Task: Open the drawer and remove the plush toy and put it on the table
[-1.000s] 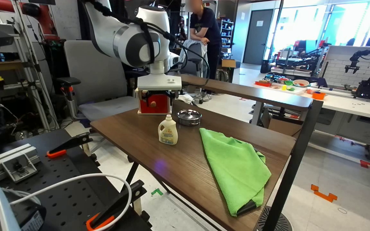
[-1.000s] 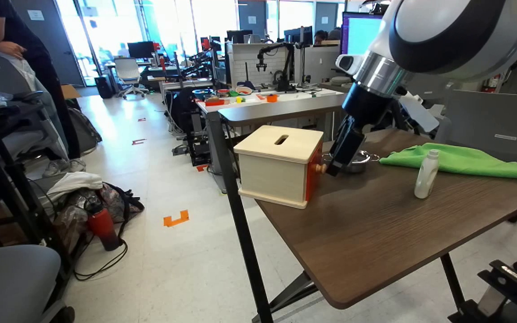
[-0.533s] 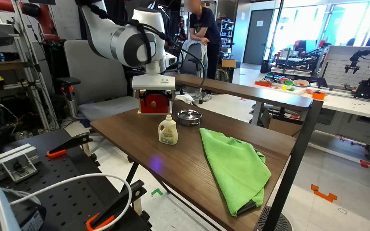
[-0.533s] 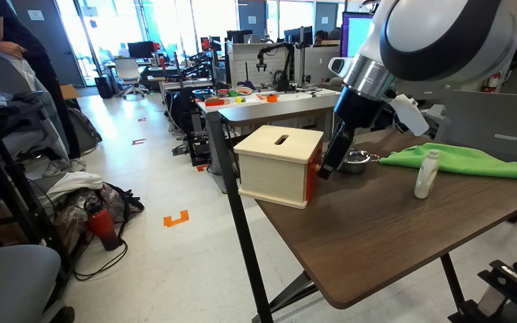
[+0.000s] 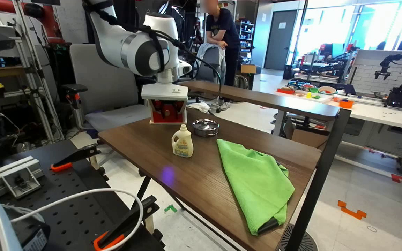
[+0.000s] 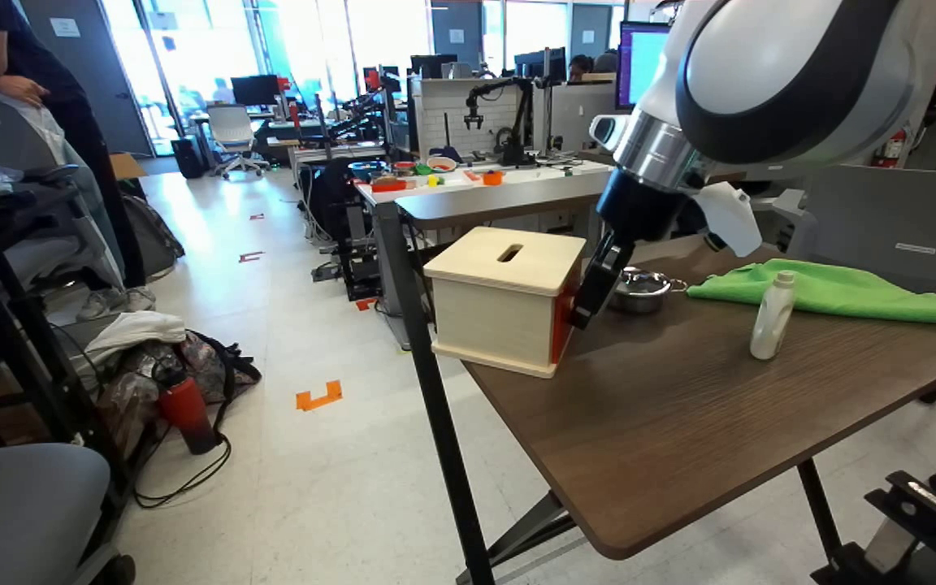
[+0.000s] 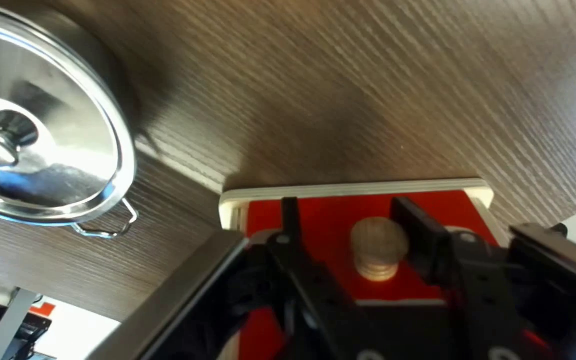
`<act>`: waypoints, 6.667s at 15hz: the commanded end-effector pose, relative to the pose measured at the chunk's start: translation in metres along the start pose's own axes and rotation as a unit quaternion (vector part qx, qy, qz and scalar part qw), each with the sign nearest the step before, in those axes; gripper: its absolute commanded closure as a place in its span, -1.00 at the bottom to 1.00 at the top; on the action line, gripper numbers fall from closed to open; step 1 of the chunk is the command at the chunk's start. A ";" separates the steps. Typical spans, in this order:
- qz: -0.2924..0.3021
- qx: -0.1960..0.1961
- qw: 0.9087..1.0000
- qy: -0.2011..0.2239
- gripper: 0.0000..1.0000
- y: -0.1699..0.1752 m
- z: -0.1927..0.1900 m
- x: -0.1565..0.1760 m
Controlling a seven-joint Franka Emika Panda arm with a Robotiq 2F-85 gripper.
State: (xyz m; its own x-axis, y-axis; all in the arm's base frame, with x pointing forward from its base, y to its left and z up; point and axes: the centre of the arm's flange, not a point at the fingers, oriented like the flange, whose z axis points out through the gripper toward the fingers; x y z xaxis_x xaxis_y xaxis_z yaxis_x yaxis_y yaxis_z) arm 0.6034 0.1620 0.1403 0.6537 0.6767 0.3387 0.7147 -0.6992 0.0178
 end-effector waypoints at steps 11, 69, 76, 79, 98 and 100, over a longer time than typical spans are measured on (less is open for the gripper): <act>-0.006 -0.011 1.000 0.000 0.99 -0.009 0.003 -0.005; 0.041 -0.048 0.998 -0.003 0.87 -0.028 -0.023 -0.017; 0.037 -0.048 0.998 -0.005 0.87 -0.030 -0.035 -0.039; 0.037 -0.045 0.998 -0.001 0.87 -0.033 -0.039 -0.051; 0.044 -0.042 0.998 -0.023 -0.07 -0.033 -0.048 -0.093; 0.045 -0.043 0.998 -0.025 -0.16 -0.035 -0.050 -0.092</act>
State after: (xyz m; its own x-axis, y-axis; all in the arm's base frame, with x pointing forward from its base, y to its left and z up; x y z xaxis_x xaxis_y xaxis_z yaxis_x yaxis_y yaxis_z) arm 0.5157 0.1151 0.1431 0.7431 0.5978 0.3007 0.6111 -0.7894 0.0590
